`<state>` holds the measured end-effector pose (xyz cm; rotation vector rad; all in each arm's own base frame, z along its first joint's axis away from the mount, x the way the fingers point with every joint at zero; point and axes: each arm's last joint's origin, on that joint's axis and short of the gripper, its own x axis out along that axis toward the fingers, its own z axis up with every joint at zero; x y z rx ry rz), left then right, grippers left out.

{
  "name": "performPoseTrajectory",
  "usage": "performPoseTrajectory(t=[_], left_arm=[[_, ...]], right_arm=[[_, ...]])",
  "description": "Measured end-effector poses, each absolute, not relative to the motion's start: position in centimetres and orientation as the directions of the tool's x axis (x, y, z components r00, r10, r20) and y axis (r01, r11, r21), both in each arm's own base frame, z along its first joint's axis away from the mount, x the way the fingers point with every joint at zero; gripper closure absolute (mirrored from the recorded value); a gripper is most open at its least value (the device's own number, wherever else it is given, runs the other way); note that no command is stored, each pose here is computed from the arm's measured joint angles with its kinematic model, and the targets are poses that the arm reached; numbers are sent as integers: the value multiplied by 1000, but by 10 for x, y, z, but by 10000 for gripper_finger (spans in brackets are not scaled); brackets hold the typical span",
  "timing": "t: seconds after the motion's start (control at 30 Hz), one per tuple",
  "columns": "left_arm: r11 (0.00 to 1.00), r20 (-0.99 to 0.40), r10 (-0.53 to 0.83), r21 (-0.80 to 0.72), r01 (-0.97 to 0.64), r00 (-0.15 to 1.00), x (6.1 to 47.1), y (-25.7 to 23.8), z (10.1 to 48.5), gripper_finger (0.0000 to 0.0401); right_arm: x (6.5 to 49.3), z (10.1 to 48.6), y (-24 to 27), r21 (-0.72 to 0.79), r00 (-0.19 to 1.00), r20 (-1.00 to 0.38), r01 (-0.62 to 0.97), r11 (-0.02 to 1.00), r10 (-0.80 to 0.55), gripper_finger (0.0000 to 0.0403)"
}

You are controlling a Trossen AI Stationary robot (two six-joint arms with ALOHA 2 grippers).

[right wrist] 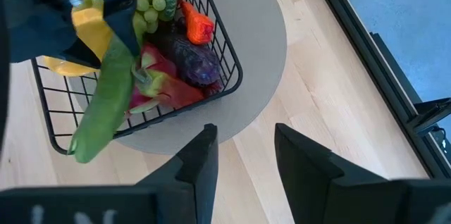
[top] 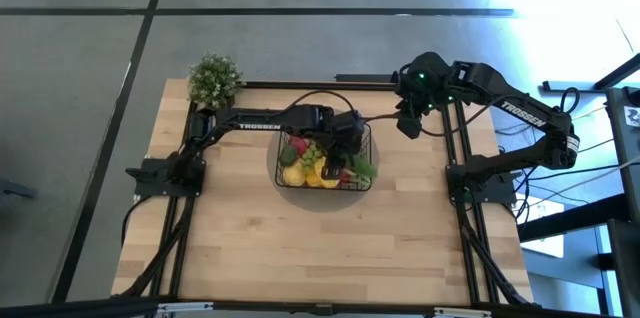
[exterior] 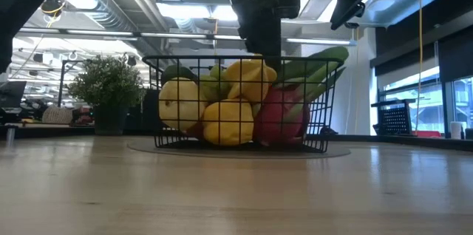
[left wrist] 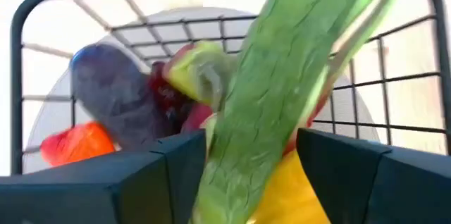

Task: Build produce basket
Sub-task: Put the green cucumber into the black wire basket, then return to Home Position

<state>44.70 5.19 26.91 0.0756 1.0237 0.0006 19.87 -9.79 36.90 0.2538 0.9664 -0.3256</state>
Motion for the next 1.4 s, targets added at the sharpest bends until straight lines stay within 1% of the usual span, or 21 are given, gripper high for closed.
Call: performPoseTrajectory(t=[0.1,0.3,0.43,0.63,0.8,0.87,1.23,1.33,1.4], left_arm=[[997,-853,73,65,-32,517,447,53,269,185],[997,-838,80,77,-28,540,449,53,270,185],[996,-835,86,54,-75,543,446,53,275,185],[995,-834,98,73,-66,542,433,52,295,185],[992,-809,122,91,-82,576,422,51,316,187],[993,-814,121,91,-82,568,417,51,321,188],[994,-752,110,90,-64,650,392,38,361,188],[996,-754,89,80,-43,651,383,34,370,188],[996,-775,86,70,-49,626,372,32,375,188]], right_arm=[[199,369,-98,65,526,-836,380,923,-158,272],[199,369,-98,66,526,-836,380,923,-157,272],[199,369,-98,66,527,-835,380,923,-157,272],[199,369,-98,67,530,-833,380,923,-158,272],[199,370,-98,66,533,-831,378,923,-159,272],[199,370,-98,66,534,-830,379,923,-160,272],[200,370,-98,65,539,-826,379,923,-163,272],[200,370,-99,64,545,-822,378,924,-166,272],[200,370,-99,65,544,-822,379,923,-166,272]])
